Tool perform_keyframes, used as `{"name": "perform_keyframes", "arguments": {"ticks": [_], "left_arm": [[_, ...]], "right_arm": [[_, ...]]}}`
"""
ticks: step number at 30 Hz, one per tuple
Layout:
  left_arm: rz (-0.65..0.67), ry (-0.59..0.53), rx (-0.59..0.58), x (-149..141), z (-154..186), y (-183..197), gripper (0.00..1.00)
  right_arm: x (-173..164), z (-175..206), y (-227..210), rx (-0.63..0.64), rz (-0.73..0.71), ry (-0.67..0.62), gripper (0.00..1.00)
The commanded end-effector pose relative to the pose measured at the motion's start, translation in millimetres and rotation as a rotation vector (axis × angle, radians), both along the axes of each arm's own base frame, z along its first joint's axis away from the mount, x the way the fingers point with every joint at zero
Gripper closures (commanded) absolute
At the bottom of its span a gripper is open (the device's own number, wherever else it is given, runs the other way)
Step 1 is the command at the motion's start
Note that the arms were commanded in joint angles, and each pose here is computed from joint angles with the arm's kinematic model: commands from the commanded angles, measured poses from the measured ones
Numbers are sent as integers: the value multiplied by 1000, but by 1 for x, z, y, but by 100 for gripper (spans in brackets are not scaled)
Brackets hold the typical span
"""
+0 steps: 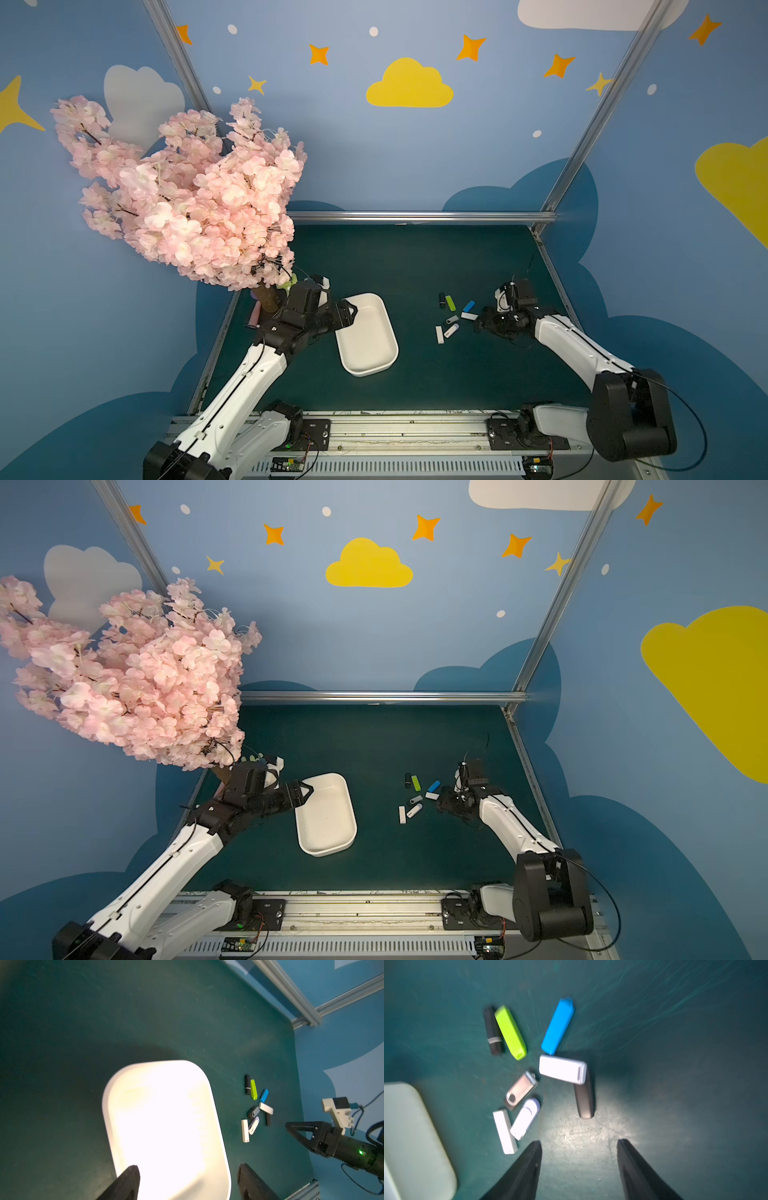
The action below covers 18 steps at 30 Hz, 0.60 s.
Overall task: Put the usb flash drive into the storage box
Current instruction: Pick up the USB flash from the center of the board.
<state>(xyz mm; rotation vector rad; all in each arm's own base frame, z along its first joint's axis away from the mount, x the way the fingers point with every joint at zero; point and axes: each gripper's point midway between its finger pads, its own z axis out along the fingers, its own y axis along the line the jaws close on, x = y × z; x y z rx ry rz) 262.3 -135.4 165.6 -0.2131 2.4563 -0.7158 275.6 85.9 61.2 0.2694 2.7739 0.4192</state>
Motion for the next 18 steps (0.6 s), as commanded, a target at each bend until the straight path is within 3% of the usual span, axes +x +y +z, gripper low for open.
{"name": "perform_keyframes", "arguments": {"ticks": [1, 5, 18], "left_arm": [[-84, 83, 57, -21, -12, -9, 25], [-112, 77, 91, -28, -12, -14, 25], [-114, 66, 126, -28, -15, -14, 25]], "right_arm": [[3, -2, 7, -39, 67, 50, 46], [13, -15, 8, -96, 98, 130, 54], [28, -46, 5, -231, 129, 216, 58]]}}
